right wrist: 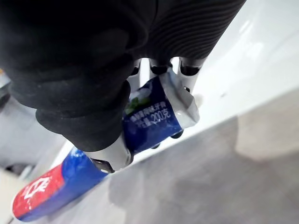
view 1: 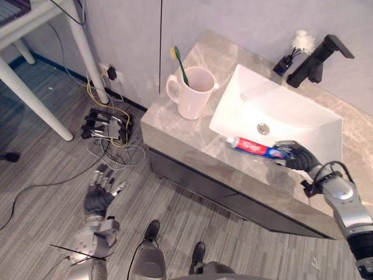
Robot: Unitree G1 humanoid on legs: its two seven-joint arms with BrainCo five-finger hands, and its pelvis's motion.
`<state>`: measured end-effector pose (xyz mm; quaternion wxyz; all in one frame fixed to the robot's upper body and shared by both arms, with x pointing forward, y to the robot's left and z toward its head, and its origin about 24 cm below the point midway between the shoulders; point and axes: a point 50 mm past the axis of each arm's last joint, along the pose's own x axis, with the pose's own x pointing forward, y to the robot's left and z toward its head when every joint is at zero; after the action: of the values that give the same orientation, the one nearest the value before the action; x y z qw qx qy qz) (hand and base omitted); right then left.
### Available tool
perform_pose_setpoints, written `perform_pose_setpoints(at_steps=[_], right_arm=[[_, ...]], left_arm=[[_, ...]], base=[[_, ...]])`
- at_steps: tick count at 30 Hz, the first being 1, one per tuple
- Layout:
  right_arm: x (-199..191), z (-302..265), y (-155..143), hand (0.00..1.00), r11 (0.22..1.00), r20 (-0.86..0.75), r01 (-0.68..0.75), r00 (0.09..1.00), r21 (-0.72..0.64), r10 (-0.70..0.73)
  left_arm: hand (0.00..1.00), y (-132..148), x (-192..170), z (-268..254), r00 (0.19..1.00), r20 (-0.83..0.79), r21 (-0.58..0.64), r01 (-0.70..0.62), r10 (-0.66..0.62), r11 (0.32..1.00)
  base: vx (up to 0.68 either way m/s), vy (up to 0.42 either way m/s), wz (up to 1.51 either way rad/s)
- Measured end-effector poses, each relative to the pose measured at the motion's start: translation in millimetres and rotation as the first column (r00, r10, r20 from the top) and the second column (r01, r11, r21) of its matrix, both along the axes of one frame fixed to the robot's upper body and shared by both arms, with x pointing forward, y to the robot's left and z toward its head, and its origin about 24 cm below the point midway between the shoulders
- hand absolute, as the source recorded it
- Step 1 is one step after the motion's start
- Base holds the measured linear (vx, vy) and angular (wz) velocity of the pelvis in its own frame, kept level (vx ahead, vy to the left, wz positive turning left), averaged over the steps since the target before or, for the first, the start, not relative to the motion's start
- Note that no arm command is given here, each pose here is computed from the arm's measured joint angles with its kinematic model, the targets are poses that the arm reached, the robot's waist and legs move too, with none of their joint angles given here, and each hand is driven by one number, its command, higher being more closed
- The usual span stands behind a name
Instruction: Organize washtable
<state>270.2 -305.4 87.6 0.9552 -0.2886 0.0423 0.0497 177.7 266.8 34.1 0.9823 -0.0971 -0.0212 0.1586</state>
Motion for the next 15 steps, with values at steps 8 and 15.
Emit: perform_pose_setpoints(at_steps=[8,15], right_arm=[[-26.8,46.6,-78.4,1.00,0.885,0.241,0.449,0.852,0.124,-0.465],[-3.0,99.4,-22.8,1.00,0.925,0.509,0.233,0.781,0.299,-0.362]], left_arm=[[0.00,55.2,-9.6,65.4,0.924,0.272,0.082,-0.300,0.268,0.950],[0.00,27.0,50.8,133.6,0.884,0.464,0.193,-0.049,-0.048,0.980]], base=[[-0.02,-0.008,-0.02],[0.00,0.001,0.09]])
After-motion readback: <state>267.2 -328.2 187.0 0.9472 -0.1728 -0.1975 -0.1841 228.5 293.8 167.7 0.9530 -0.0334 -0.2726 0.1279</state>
